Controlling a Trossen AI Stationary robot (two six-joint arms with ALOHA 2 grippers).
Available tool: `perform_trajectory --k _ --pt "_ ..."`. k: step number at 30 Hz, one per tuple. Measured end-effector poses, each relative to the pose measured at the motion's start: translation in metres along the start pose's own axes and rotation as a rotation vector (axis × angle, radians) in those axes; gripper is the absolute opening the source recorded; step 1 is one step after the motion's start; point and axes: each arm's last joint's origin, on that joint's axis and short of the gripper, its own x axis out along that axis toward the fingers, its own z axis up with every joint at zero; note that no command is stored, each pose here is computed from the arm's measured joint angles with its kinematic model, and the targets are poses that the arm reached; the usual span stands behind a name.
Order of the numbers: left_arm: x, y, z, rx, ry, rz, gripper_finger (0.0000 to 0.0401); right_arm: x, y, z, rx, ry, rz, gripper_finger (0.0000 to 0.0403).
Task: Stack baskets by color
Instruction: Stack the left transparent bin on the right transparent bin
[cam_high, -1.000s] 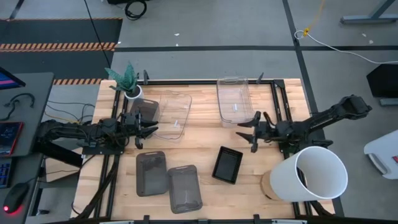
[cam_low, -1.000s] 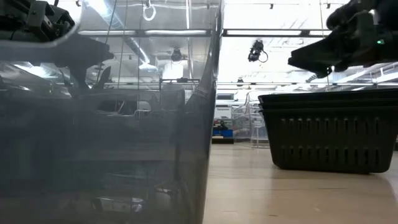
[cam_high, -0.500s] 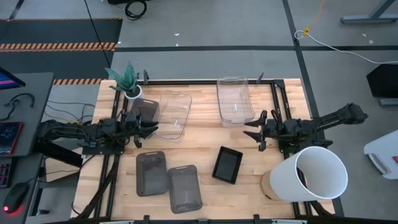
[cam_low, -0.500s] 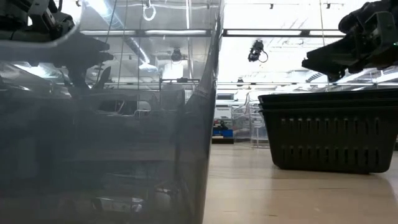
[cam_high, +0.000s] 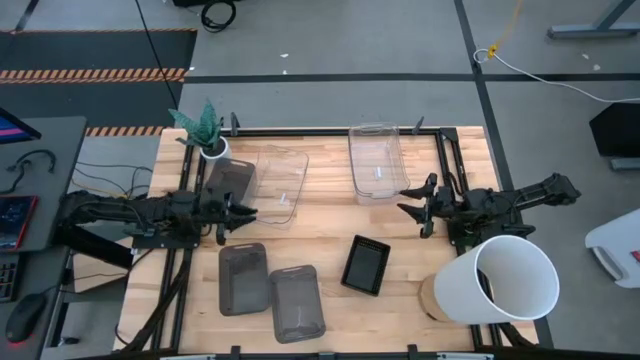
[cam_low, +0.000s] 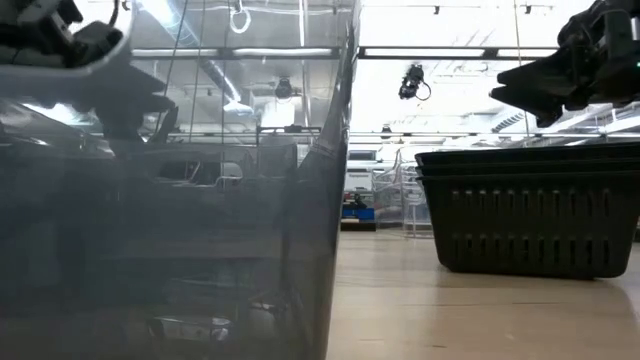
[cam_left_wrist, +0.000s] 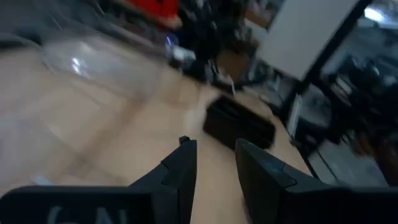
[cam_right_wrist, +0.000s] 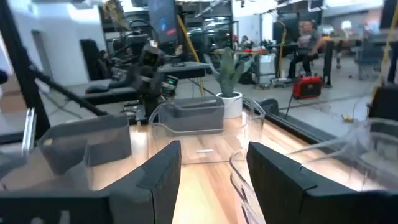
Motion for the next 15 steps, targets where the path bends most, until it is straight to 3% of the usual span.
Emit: perform_trajectory --k 8,15 --pt "0.016 -0.021 0.012 0.068 0.21 -0.03 0.0119 0.0 0.0 0.0 0.305 0.0 0.005 0.019" --pt "0.032 -0.039 0.018 0.1 0.308 -0.057 0.0118 0.0 0.0 0.0 0.31 0.0 0.005 0.019"
